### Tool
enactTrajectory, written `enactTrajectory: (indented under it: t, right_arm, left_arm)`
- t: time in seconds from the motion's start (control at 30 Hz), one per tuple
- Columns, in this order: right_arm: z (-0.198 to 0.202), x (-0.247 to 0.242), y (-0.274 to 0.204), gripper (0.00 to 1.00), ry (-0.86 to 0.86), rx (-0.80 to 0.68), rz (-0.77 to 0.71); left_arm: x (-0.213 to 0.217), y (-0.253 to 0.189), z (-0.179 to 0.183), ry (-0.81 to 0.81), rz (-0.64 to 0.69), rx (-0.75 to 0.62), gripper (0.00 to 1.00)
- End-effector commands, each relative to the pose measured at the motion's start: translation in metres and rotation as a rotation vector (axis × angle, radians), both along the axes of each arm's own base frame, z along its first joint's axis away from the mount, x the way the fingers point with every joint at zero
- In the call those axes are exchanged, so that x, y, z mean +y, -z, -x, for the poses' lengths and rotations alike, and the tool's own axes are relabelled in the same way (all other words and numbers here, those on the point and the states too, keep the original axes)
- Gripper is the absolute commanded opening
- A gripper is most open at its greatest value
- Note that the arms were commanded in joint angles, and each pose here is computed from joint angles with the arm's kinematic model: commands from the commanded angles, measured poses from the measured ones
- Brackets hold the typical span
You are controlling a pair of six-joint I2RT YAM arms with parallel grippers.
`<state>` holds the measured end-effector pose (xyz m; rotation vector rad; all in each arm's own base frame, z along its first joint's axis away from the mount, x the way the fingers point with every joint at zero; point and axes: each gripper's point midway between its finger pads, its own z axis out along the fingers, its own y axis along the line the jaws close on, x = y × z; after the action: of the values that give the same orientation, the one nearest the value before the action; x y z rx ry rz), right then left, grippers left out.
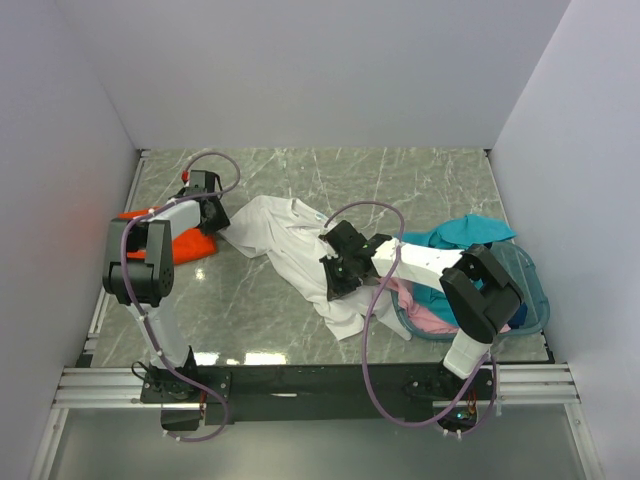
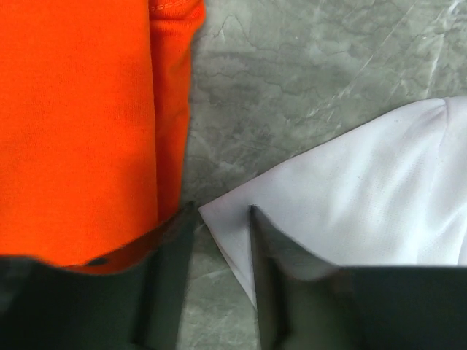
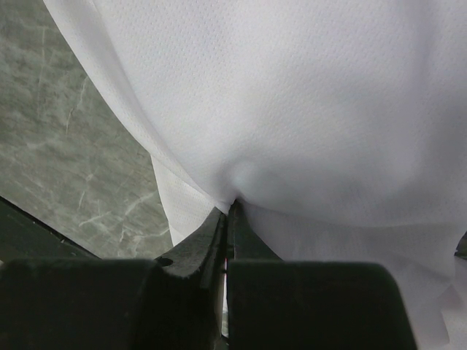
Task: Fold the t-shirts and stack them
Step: Flatten the tshirt out
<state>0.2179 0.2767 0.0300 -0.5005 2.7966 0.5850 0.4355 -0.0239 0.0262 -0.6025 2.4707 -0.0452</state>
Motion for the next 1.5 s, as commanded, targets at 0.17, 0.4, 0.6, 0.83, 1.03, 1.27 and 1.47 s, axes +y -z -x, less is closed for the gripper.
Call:
enactTrajectory:
  t: [0.17,0.4,0.6,0.83,1.03,1.27,1.47]
  right_arm:
    - [-0.009,-0.003,-0.009,0.00,0.036,-0.037,-0.007]
    - [-0.019,-0.003,-0.024,0.00,0.049,-0.060,-0.001]
    - [-0.065,-0.009,-0.082,0.00,0.070,-0.199,0.012]
    - [-0.182,-0.040,-0.192,0.00,0.177,-0.442,0.018]
    - [-0.233,-0.047,-0.293,0.00,0.243,-0.666,0.006]
    - [-0.197,-0.055,-0.307,0.00,0.228,-0.722,-0.033]
    - [-0.089,-0.026,-0.204,0.10,-0.046,-0.509,0.031]
  left_arm:
    - [0.004,0.008,-0.002,0.006,-0.015,0.005,0.19]
    - [-0.007,-0.003,-0.012,0.041,0.048,-0.032,0.00]
    - [0.005,-0.086,-0.038,0.000,0.114,-0.202,0.00]
    - [0.040,-0.203,-0.052,-0.074,0.268,-0.472,0.00]
    - [0.036,-0.293,-0.032,-0.091,0.391,-0.713,0.00]
    - [0.051,-0.294,0.019,-0.196,0.316,-0.789,0.00]
    - [0.067,-0.216,0.058,-0.251,0.203,-0.640,0.00]
